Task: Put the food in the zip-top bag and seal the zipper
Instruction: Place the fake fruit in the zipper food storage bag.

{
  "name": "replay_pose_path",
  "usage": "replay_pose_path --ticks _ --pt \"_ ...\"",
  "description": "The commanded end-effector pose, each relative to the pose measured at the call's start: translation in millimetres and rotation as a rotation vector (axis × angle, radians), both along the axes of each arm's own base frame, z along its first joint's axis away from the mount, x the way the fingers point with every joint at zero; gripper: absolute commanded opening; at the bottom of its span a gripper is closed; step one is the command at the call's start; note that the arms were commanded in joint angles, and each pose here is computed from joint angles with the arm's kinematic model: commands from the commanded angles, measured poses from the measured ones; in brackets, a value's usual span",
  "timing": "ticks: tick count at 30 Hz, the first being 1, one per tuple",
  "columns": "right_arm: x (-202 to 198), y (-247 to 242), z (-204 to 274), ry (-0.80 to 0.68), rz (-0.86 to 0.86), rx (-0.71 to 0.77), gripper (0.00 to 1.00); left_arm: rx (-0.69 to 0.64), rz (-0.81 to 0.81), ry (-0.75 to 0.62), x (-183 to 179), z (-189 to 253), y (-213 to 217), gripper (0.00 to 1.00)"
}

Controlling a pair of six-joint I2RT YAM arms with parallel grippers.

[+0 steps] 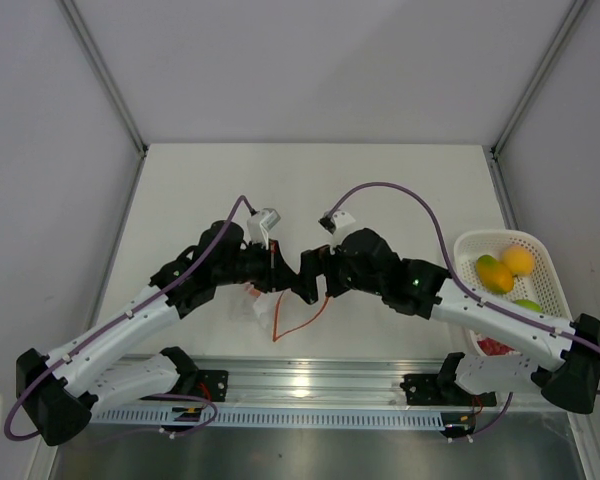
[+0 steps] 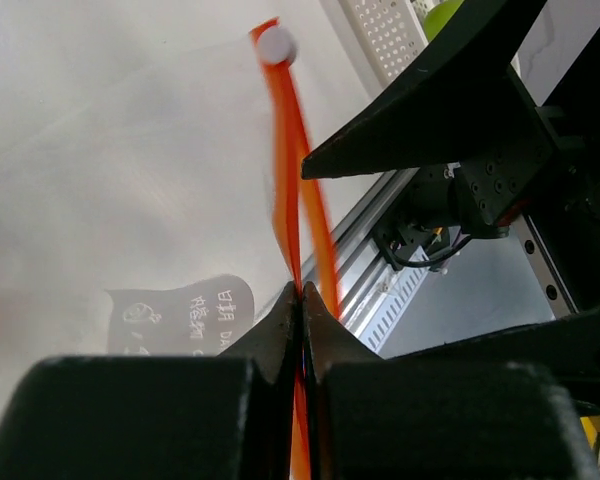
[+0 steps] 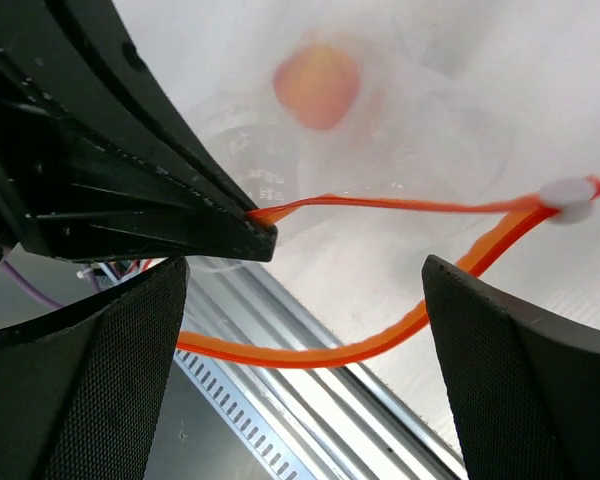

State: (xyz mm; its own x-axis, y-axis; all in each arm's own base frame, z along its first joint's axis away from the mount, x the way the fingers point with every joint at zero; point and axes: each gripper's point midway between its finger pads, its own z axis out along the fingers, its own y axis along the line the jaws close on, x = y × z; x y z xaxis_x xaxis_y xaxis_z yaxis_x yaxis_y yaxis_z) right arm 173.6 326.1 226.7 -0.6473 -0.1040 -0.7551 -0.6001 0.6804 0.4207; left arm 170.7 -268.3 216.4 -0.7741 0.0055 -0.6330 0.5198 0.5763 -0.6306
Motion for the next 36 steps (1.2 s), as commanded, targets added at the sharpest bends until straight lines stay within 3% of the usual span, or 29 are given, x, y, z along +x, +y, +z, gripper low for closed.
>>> replay_pose_path --ticks 1,5,11,17,21,27,32,36 --pt "8 -10 15 -0.052 -0.063 0.012 0.99 -0.083 -0.029 -0.040 -3 28 -9 0.01" --pt "20 -32 21 -0.051 -0.176 -0.031 1.00 -0.079 -0.027 -0.040 -3 27 -8 0.01" --pt "54 -101 46 -0.060 -0.533 -0.024 1.00 -0.061 -0.017 -0.037 -3 19 -5 0.00" --pt "80 -227 47 -0.014 -1.034 -0.009 0.99 -0.048 -0.014 -0.042 -4 15 -3 0.01" --pt "74 -293 35 0.071 -1.344 0.021 0.99 -0.039 -0.011 -0.045 -4 14 0 0.01" --pt "44 -361 -26 0.344 -1.675 -0.196 0.99 -0.034 -0.013 -0.046 -4 12 1 0.01" --pt "12 -395 -79 0.569 -1.806 -0.369 1.00 -0.032 -0.021 -0.044 -5 10 0 0.01" --pt "-7 -407 -98 0.603 -1.893 -0.322 0.98 -0.023 -0.025 -0.043 -6 7 1 0.00"
